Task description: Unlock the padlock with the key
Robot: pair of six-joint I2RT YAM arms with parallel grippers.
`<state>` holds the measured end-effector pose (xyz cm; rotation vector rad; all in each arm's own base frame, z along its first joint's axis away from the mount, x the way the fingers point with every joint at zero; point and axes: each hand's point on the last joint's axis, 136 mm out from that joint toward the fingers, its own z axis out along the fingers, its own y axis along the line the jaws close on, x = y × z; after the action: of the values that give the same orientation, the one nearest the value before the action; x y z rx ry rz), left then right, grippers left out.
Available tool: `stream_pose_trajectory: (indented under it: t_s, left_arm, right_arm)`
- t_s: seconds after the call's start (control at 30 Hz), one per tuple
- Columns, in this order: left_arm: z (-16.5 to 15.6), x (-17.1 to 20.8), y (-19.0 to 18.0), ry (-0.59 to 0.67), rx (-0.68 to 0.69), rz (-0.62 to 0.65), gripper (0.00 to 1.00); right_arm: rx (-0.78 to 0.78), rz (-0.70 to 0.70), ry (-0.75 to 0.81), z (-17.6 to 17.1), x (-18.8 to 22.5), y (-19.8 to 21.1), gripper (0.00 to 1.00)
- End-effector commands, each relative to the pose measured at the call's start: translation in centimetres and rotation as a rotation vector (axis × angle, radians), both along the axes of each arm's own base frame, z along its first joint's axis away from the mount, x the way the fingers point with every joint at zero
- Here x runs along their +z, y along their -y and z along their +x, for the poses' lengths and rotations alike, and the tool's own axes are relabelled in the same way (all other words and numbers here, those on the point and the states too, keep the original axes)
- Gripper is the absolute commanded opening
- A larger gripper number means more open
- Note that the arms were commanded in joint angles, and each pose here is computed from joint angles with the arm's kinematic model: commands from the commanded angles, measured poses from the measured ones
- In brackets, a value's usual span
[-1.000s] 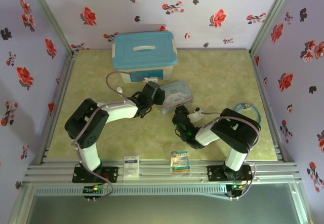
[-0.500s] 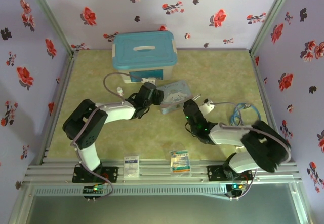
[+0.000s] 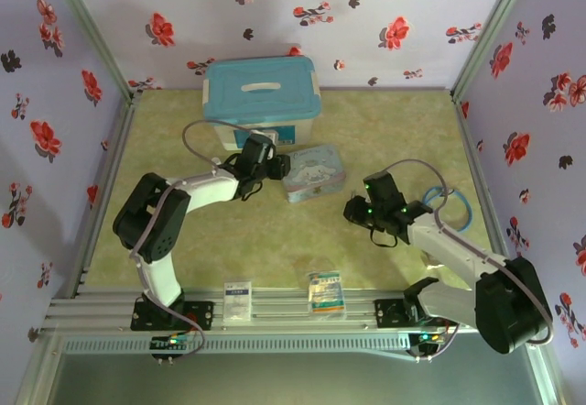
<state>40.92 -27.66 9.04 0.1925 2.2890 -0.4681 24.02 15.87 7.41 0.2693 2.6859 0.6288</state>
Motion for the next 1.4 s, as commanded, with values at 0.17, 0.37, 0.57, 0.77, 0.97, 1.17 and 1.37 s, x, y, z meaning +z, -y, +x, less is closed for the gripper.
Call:
stream_pose_trajectory:
  t_s: [0.17, 0.37, 0.57, 0.77, 0.97, 1.17, 1.37]
  left_arm:
    - [-2.0, 1.5, -3.0, -0.050, -0.008, 0.112, 0.64]
    - [-3.5, 4.0, -3.7, -0.026, 0.004, 0.056, 0.70]
    - [-5.2, 4.7, -3.9, -0.032, -0.012, 0.024, 0.72]
    - [-6.3, 5.4, -4.6, -0.025, -0.013, 0.004, 0.73]
    - [-6.5, 5.5, -4.8, -0.025, -0.006, -0.003, 0.73]
    - [-6.6, 5.2, -4.8, -0.033, -0.007, -0.009, 0.73]
    - [-6.7, 4.6, -4.6, -0.045, -0.006, -0.023, 0.73]
  right_arm:
    - [0.163, -0.098, -0.145, -2.3, -0.8, 0.4, 0.05]
    - [0.190, -0.319, -0.237, -2.9, -2.1, 3.5, 0.07]
    - [0.206, -0.418, -0.226, -2.2, -2.7, 3.9, 0.07]
    - [0.210, -0.598, -0.245, -2.2, -3.4, 6.0, 0.09]
    - [0.192, -0.614, -0.255, -2.0, -4.0, 6.4, 0.13]
    - [0.244, -0.470, -0.203, -2.1, -3.2, 2.9, 0.13]
    - [0.291, -0.155, -0.157, -2.8, -2.3, -3.0, 0.13]
